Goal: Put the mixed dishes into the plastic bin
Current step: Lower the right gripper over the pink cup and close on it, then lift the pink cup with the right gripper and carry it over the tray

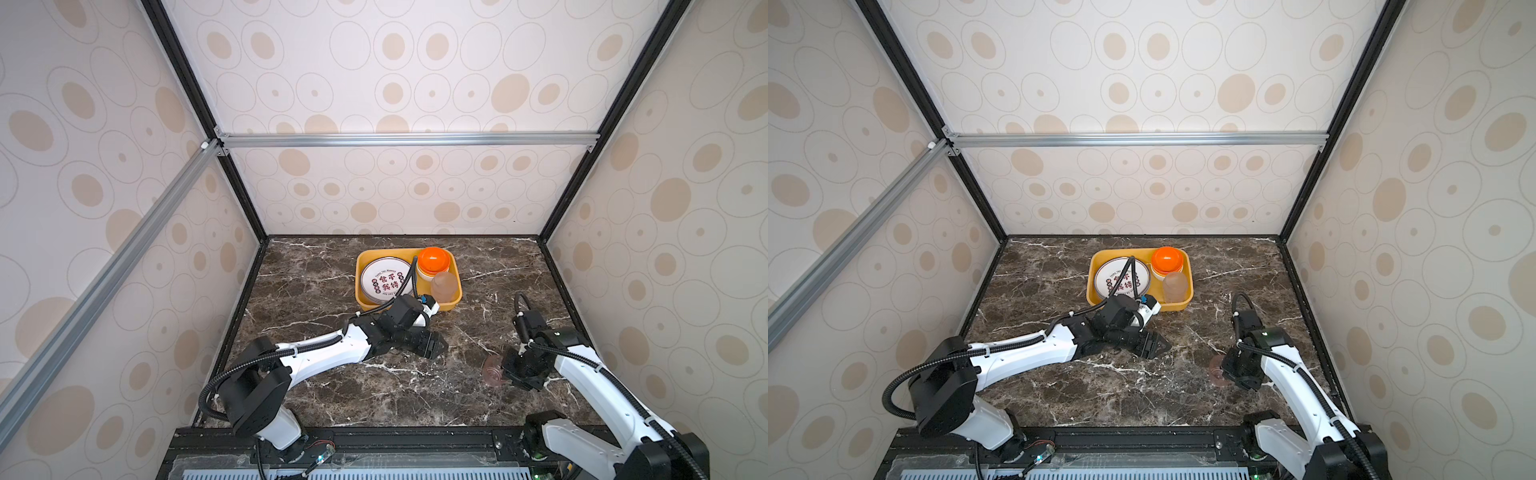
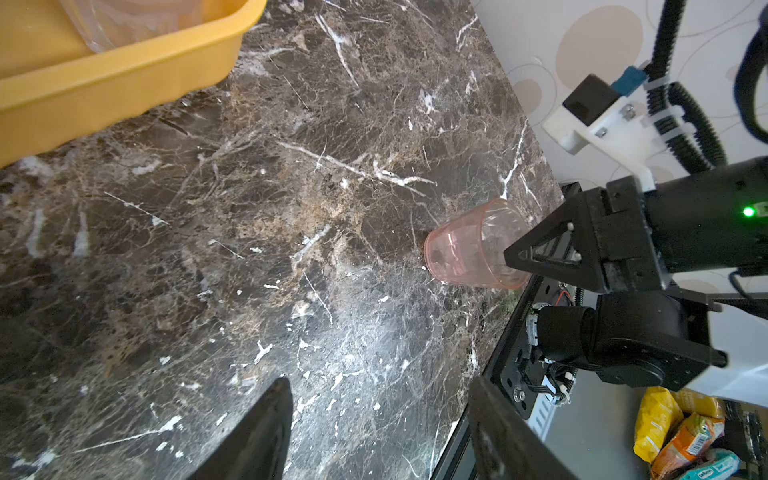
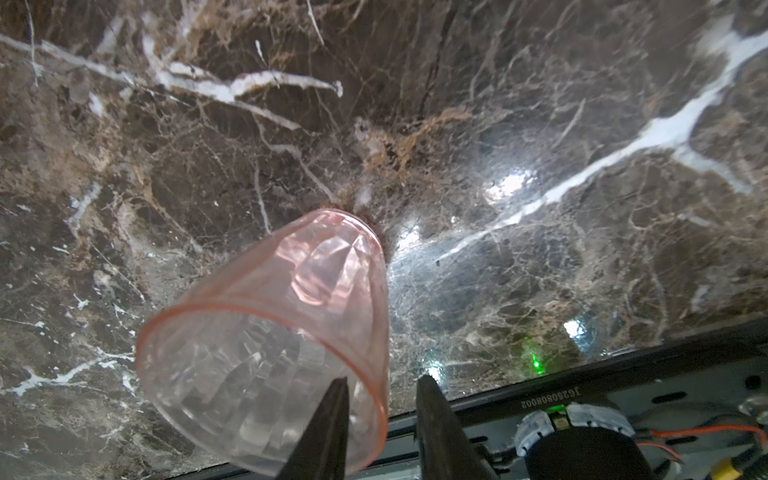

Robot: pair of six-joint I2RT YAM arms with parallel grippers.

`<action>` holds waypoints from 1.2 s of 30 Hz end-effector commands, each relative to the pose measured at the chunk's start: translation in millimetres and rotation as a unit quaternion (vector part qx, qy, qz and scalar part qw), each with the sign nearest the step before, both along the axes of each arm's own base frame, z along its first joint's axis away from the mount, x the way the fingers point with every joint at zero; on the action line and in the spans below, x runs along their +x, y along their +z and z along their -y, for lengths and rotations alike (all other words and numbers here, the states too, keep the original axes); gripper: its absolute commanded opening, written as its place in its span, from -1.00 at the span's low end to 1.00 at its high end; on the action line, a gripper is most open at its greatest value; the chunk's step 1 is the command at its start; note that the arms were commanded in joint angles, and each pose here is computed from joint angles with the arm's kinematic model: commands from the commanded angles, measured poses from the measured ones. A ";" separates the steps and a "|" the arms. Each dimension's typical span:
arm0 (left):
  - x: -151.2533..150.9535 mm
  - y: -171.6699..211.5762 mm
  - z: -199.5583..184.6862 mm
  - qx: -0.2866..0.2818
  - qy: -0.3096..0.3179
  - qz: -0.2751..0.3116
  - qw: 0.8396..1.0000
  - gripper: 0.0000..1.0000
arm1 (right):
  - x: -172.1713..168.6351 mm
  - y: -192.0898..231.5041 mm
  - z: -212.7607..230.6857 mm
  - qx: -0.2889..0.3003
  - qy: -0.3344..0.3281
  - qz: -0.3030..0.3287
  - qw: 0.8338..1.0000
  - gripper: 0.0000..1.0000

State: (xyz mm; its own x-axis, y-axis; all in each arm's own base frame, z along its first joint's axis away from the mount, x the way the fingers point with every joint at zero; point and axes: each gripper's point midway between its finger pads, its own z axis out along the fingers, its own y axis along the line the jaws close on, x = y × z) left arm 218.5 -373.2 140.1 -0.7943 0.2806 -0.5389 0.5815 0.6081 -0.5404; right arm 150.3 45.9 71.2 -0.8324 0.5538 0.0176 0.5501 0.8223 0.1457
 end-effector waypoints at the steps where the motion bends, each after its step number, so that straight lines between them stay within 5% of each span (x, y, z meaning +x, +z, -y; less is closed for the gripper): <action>1: 1.1 9.8 6.7 -0.007 -0.006 0.015 1.000 0.33 | -3.3 -6.8 0.2 0.002 -0.009 -0.014 1.000 -0.46; 17: 3.0 17.0 5.7 -0.018 0.001 0.024 1.000 0.33 | 3.3 -2.2 -2.9 0.007 0.002 -0.010 1.000 -0.87; 36: 31.0 34.2 -35.6 -0.040 0.085 0.040 0.995 0.35 | 44.3 23.3 -11.3 0.012 0.036 0.019 0.999 -0.93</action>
